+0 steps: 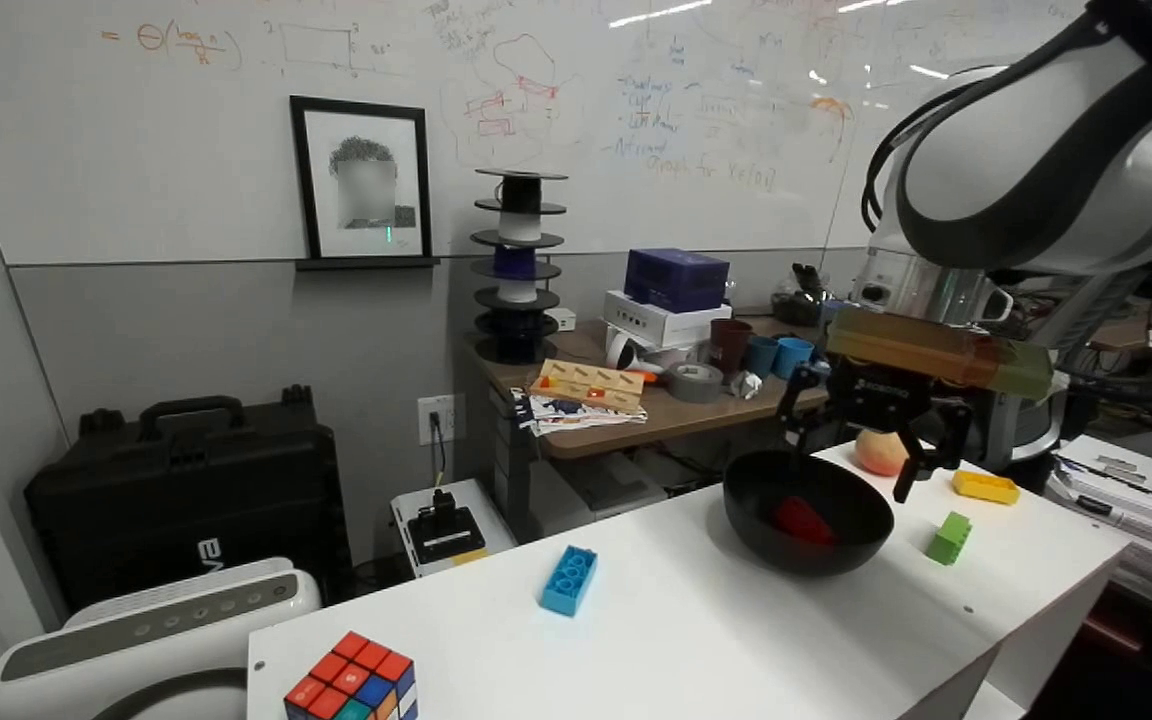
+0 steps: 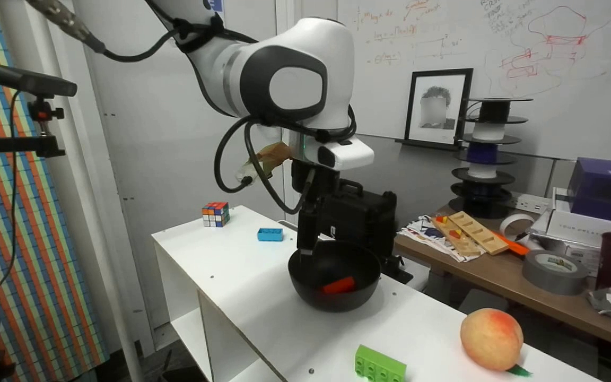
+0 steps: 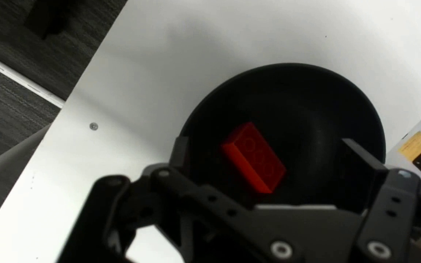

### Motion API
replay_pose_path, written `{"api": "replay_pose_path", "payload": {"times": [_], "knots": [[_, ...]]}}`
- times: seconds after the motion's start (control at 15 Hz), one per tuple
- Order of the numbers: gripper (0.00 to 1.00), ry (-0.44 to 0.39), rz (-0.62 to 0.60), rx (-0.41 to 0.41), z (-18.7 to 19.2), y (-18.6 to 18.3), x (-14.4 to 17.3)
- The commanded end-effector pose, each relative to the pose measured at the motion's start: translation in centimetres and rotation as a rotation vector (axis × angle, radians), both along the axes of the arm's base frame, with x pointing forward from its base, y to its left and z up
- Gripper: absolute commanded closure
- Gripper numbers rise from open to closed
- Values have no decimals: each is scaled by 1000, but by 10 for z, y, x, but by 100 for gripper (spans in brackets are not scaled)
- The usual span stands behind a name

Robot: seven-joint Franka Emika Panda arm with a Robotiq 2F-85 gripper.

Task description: Place the red, green, blue and yellow building blocks inside the black bowl

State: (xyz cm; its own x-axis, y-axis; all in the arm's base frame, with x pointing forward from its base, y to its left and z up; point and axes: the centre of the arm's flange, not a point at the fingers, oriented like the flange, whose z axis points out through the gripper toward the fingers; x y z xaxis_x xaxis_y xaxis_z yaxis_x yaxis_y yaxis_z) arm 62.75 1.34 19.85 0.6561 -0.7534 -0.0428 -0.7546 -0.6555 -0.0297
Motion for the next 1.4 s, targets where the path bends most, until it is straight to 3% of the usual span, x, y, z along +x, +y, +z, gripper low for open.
{"api": "replay_pose_path", "payload": {"times": [0.0, 0.33, 0.53, 0.87, 1.13, 1.33], "knots": [[0, -23, 16, -71, 32, 6, -7], [0, -30, -8, -154, 69, -14, -39], [0, -19, -80, -144, 74, -53, -72], [0, -86, -208, -121, 66, -129, -111], [0, -134, -299, -145, 57, -179, -109], [0, -145, -311, -133, 47, -192, -92]]}}
